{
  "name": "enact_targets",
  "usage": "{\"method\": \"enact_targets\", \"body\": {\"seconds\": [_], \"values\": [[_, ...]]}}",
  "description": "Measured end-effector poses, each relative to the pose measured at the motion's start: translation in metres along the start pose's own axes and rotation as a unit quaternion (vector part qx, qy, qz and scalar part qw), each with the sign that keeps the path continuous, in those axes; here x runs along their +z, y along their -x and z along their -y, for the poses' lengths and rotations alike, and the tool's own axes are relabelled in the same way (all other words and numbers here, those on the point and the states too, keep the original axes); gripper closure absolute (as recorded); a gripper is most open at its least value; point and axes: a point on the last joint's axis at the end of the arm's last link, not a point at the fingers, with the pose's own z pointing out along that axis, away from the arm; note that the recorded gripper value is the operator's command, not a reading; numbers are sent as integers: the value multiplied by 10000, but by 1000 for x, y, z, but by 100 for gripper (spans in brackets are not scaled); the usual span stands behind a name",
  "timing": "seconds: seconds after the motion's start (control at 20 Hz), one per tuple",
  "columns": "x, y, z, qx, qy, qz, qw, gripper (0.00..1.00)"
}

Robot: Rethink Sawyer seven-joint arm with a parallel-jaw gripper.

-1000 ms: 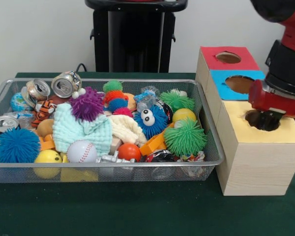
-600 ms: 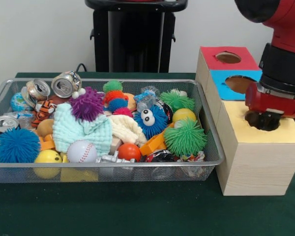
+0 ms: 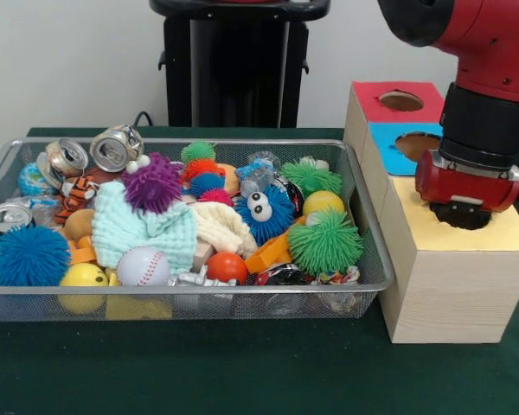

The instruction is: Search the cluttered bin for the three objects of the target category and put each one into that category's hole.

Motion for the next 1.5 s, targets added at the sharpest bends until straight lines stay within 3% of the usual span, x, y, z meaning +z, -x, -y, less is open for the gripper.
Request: {"method": "enact_targets", "body": {"seconds": [0.35, 0.6, 0.75, 0.9, 1.0, 1.15, 1.25, 1.35, 1.5], "values": [[-2, 1, 1, 77, 8, -67, 9999, 0], [-23, 5, 2, 224, -93, -494, 9985, 0], [-43, 14, 0, 350, -118, -789, 9962, 0], [-70, 21, 5, 455, -228, -1219, 9912, 0], [-77, 20, 9, 474, -292, -1378, 9889, 0], [-97, 17, 26, 555, -498, -1913, 9787, 0], [-106, 16, 34, 600, -581, -2132, 9734, 0], [-112, 17, 41, 639, -628, -2253, 9702, 0], [-119, 21, 51, 710, -653, -2313, 9681, 0]]}}
